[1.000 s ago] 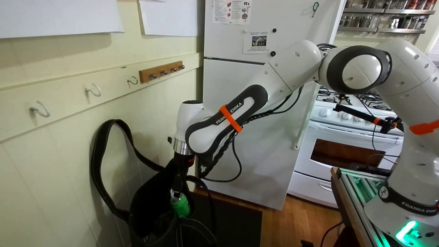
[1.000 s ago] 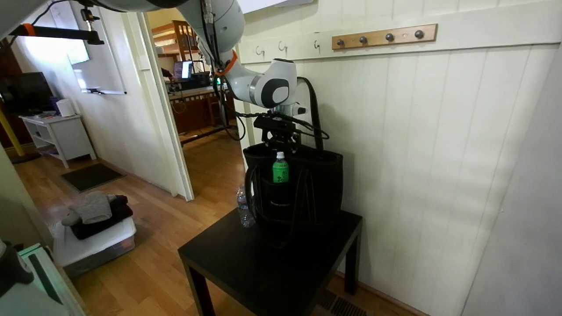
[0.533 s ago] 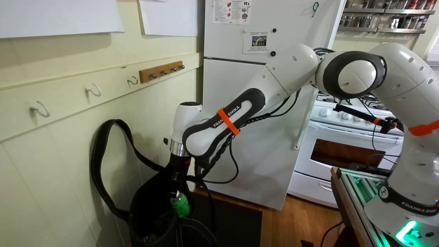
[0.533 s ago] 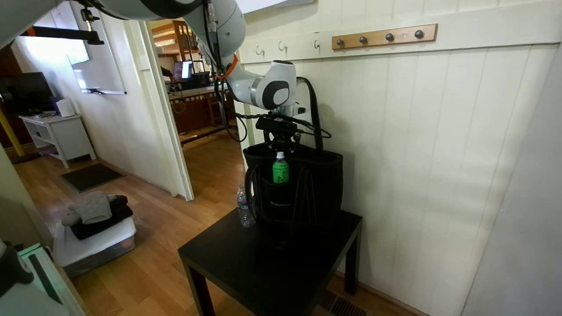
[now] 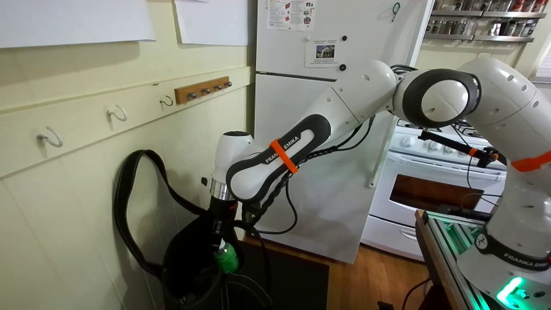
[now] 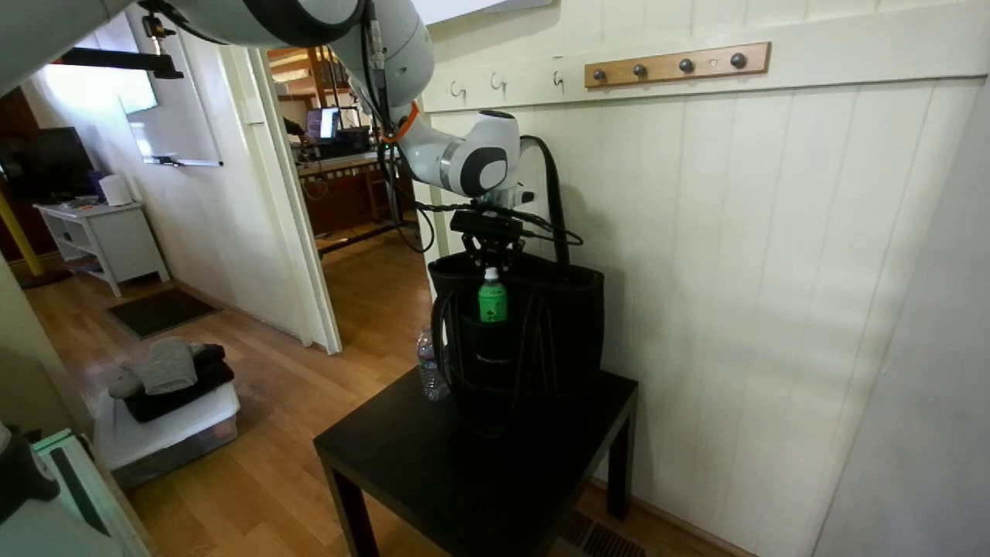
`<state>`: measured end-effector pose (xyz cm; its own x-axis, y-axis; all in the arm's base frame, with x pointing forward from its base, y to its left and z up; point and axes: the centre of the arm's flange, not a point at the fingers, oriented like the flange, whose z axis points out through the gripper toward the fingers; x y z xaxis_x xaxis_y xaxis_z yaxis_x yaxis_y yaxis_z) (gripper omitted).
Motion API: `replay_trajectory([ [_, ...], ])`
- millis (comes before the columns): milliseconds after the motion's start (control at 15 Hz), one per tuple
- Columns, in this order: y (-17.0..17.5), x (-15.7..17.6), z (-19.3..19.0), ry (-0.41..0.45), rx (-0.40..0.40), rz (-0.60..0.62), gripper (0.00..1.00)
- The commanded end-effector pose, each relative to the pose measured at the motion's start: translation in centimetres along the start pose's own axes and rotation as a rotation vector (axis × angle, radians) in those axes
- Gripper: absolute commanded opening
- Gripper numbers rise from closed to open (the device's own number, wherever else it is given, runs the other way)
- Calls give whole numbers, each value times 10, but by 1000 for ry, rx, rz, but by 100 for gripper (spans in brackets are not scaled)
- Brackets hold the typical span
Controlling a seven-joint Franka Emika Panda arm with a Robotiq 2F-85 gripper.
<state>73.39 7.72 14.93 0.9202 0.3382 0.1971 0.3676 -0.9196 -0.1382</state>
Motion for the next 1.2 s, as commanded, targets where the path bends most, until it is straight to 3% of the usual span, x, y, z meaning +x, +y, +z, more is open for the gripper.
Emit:
replay_trajectory([
  [0, 7, 3, -5, 3, -17, -23, 13],
  [467, 16, 3, -26, 9, -48, -17, 11],
  [533, 15, 3, -25, -5, -47, -21, 61],
  [600, 15, 2, -24, -12, -37, -23, 62],
  [867, 13, -1, -18, -72, -21, -32, 89],
  [1133, 12, -3, -15, -101, -26, -49, 45],
])
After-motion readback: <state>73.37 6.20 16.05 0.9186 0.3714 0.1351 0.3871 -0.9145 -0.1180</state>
